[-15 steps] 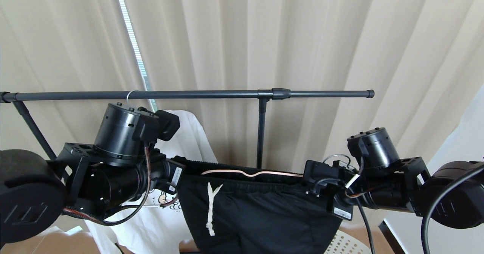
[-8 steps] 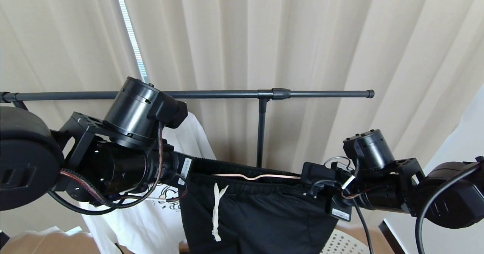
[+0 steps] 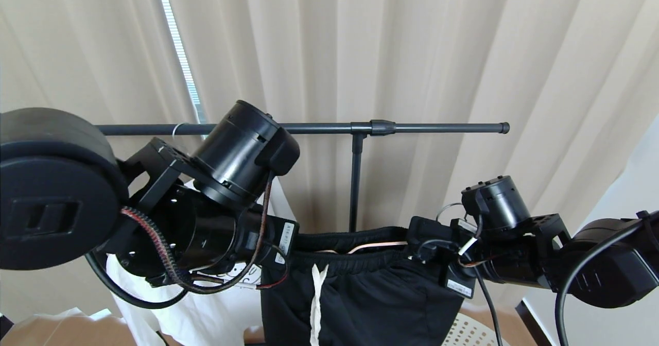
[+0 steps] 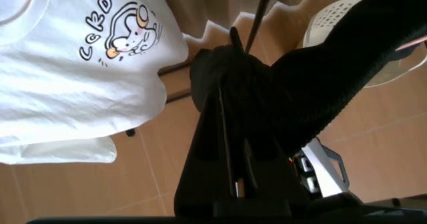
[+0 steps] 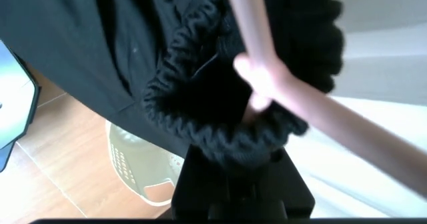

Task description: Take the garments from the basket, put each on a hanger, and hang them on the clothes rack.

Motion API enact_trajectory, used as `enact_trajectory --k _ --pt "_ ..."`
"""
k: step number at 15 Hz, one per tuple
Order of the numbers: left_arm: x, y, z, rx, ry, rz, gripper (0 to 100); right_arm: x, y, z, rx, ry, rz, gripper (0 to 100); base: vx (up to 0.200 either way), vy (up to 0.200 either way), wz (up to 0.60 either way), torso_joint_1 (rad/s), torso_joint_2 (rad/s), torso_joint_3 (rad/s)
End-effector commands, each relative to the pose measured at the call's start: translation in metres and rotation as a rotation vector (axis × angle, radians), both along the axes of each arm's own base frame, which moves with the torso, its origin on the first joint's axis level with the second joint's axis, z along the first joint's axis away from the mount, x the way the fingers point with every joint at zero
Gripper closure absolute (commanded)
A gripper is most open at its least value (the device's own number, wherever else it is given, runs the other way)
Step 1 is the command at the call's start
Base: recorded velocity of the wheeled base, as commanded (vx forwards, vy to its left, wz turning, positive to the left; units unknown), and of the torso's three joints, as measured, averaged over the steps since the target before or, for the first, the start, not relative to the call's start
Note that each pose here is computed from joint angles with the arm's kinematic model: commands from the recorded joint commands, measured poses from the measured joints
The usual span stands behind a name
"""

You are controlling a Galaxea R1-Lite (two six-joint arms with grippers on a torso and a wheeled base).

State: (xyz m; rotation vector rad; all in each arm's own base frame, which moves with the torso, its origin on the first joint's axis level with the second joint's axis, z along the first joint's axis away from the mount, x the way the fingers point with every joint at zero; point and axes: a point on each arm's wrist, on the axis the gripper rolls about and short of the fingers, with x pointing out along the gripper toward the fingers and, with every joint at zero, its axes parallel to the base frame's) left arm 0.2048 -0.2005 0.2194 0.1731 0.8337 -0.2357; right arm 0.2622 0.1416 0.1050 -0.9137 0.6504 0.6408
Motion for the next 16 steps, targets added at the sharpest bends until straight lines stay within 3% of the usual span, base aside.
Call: enact_trajectory --k 1,4,8,13,16 --pt "0.008 -0.013 -0.006 0.001 0.023 0.011 100 0.002 0.004 -0.001 0.008 0.000 -0.007 100 0.000 0.000 0.00 0.000 0.00 0.000" --pt "0.022 -0.020 -0.006 -0.047 0.074 0.132 100 0.002 0.002 0.001 -0.054 -0.046 -0.094 100 0.000 0.000 0.00 0.000 0.00 0.000" --pt "0.031 -0.016 0.009 -0.099 0.064 0.200 100 0.006 0.005 -0.005 -0.105 -0.054 -0.130 100 0.000 0.000 0.00 0.000 0.00 0.000" --pt "0.032 -0.007 0.017 -0.115 0.055 0.218 100 0.014 0.009 -0.016 -0.112 -0.071 -0.147 100 0.000 0.000 0.00 0.000 0.00 0.000" --pt "0.030 -0.011 0.003 -0.071 0.089 0.207 100 0.017 0.010 -0.010 -0.068 -0.084 -0.183 100 0.000 0.000 0.00 0.000 0.00 0.000"
